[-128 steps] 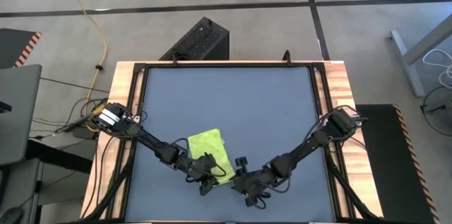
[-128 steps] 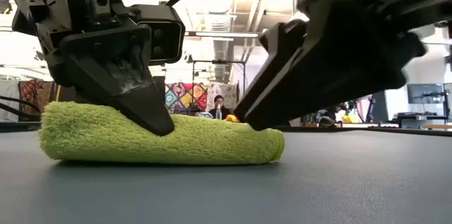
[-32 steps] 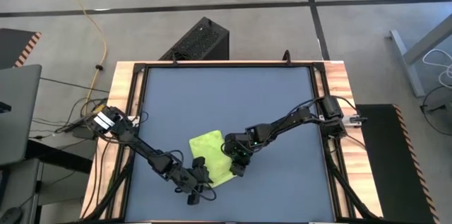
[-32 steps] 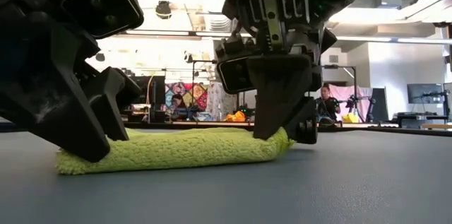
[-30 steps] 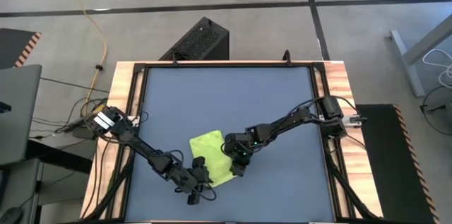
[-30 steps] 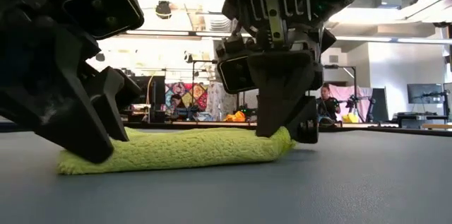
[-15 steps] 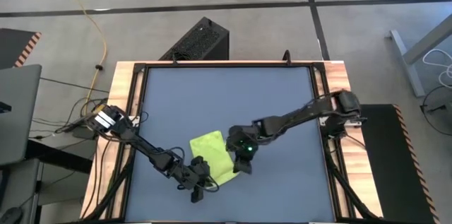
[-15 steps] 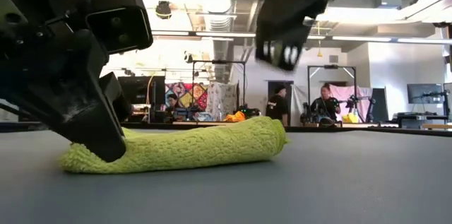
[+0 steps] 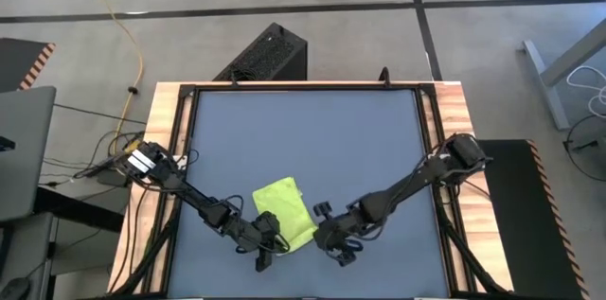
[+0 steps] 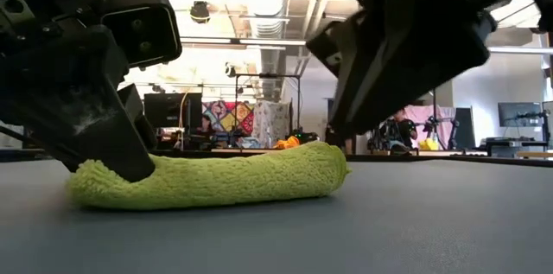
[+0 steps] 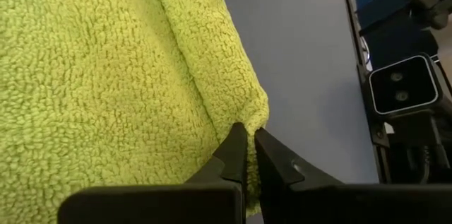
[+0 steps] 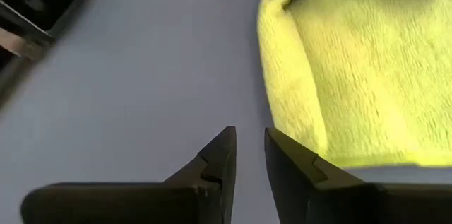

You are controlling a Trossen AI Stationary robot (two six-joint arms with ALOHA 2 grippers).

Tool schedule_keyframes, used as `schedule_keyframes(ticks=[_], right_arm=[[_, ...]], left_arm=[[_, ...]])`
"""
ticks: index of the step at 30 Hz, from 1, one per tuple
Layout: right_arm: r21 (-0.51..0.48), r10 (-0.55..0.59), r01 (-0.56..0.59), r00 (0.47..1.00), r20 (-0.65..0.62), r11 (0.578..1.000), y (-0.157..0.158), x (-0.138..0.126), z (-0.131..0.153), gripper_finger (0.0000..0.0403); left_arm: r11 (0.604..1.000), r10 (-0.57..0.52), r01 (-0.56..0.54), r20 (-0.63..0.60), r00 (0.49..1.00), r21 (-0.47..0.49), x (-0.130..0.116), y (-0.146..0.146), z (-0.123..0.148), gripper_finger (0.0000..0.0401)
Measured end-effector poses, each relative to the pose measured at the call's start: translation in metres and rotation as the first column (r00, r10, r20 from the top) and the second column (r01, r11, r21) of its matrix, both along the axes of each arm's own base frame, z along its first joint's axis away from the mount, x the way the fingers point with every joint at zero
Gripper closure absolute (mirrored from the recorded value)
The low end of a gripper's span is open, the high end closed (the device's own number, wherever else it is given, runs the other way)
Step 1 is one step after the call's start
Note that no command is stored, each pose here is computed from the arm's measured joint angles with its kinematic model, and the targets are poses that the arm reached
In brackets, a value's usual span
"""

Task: Roll towel
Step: Roll the green towel

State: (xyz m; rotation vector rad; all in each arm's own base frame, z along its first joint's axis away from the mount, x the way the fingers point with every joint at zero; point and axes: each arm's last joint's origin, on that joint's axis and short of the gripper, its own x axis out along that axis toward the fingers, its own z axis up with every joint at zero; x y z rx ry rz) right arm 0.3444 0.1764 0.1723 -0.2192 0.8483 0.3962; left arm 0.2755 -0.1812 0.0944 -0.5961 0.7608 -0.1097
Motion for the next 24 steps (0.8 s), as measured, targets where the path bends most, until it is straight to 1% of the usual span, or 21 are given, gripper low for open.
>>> schedule_keyframes(ticks=[5, 12, 17, 24], right_arm=[[-0.009, -0.002, 0.002, 1.0, -0.009, 1.0, 0.0, 0.002, -0.006, 0.03], [0.006, 0.002, -0.002, 1.0, 0.023, 1.0, -0.001, 0.005, -0.004, 0.03], [-0.001, 0.027, -0.027, 0.999, 0.018, 1.0, -0.001, 0.005, -0.004, 0.03], [-0.029, 0.046, -0.047, 0.999, -0.007, 0.999, 0.0, 0.012, 0.013, 0.03]], left_arm=[[1.0, 0.001, -0.001, -0.002, 1.0, -0.008, 0.0, 0.0, 0.0, 0.0401], [1.0, 0.008, -0.008, -0.002, 1.0, -0.018, 0.0, 0.0, 0.0, 0.0401], [1.0, 0.013, -0.013, -0.004, 1.0, -0.025, 0.0, 0.0, 0.0, 0.0401], [0.999, 0.015, -0.015, -0.004, 1.0, -0.029, 0.0, 0.0, 0.001, 0.0401]])
